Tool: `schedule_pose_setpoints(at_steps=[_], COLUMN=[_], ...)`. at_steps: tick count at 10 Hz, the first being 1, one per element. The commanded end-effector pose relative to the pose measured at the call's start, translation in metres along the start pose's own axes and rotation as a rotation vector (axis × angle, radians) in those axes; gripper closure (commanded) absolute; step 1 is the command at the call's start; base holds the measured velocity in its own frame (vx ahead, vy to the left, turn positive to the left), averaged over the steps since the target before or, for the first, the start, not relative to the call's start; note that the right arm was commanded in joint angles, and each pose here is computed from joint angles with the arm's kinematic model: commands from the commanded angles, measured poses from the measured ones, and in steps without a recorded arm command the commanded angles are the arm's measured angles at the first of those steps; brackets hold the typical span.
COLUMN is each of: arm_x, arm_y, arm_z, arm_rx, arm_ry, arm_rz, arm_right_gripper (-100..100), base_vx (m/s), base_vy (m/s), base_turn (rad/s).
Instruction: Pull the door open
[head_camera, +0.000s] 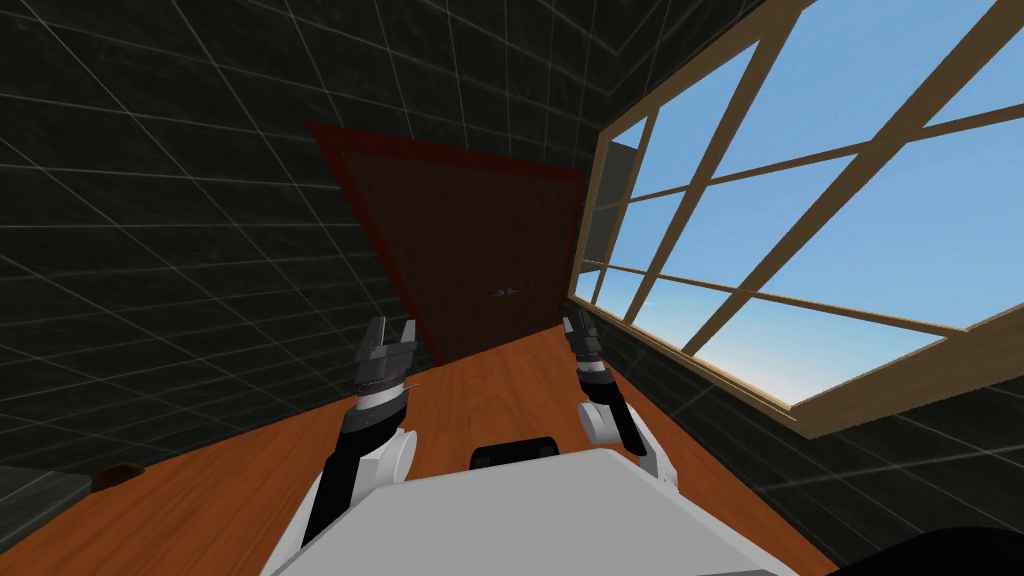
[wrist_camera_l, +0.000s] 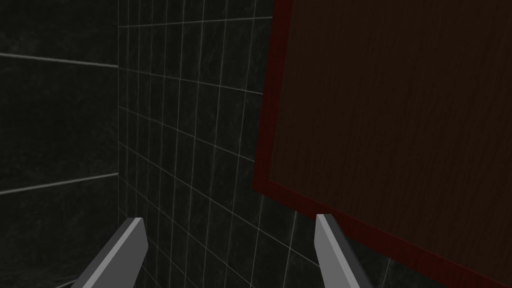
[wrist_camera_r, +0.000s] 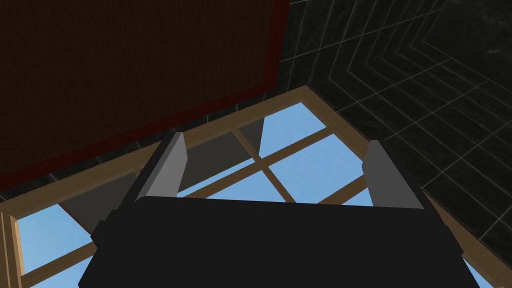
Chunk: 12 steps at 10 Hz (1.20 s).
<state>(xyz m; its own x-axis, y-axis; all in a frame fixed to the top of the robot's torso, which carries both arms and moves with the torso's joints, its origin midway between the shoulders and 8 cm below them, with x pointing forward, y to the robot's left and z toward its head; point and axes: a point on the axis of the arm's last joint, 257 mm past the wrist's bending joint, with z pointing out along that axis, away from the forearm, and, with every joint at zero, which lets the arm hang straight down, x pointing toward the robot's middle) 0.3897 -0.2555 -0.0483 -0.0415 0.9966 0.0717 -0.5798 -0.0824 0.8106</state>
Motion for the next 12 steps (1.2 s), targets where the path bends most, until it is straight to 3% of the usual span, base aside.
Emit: schedule_pose_setpoints(at_steps=[1, 12], arm_x=[0.0, -0.007], arm_y=[-0.014, -0.092], arm_z=[-0.002, -0.0243], arm_rx=[0.02, 0.146], arm_ry=[0.003, 0.015], arm_rz=[0.008, 0.039], arm_right_gripper=[-100, -100], base_vx=[0.153, 0.101], base_vy=[-0.007, 0.009], base_turn=[0.065, 0.054])
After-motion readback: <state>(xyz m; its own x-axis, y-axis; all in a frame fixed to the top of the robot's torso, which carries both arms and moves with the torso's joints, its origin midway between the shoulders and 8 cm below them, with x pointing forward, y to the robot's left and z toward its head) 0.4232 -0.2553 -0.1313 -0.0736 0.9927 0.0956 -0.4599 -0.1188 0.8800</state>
